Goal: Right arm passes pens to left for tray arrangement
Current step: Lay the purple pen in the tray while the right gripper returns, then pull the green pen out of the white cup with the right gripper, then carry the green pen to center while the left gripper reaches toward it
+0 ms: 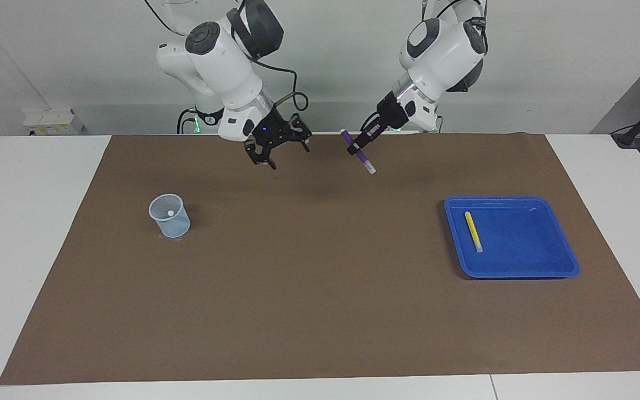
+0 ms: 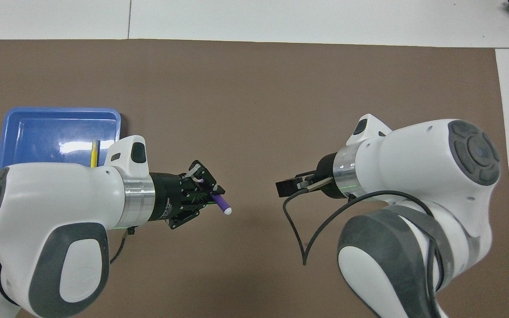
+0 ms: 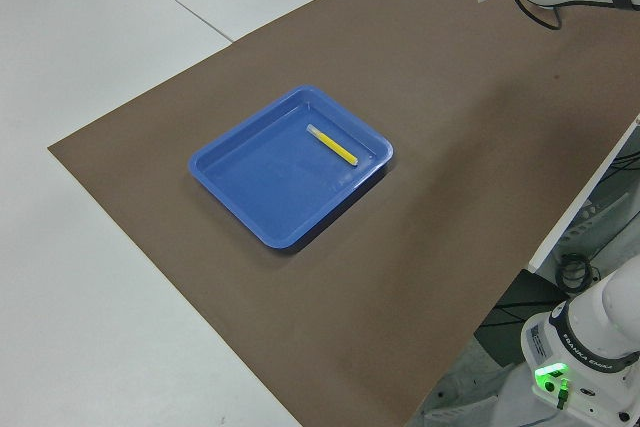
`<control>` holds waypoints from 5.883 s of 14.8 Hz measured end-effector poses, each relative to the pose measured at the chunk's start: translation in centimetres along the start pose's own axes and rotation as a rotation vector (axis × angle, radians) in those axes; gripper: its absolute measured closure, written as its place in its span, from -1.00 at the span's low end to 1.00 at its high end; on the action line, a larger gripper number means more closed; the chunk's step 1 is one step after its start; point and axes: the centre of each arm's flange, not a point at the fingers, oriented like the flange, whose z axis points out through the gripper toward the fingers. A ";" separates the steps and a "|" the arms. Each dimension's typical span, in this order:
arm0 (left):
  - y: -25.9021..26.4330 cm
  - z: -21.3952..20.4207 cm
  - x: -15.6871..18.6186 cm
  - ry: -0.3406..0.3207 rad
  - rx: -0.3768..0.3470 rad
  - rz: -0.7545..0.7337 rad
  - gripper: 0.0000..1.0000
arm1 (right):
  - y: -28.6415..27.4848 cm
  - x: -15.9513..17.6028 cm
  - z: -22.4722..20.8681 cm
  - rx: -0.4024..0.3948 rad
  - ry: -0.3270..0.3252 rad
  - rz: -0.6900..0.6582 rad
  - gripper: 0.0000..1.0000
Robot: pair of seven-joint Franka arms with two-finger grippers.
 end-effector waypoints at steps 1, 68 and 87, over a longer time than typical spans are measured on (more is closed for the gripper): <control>-0.8 -0.5 1.1 0.007 0.044 0.092 0.62 | 2.1 0.0 -0.3 -0.056 -0.014 -0.037 -1.00; -5.5 -9.1 25.4 0.182 0.304 0.167 -1.00 | -11.4 -1.0 -1.0 0.482 0.273 1.061 0.64; 2.8 -5.3 8.1 0.309 0.079 -0.768 -1.00 | -14.5 -3.8 3.7 0.504 0.327 1.061 0.64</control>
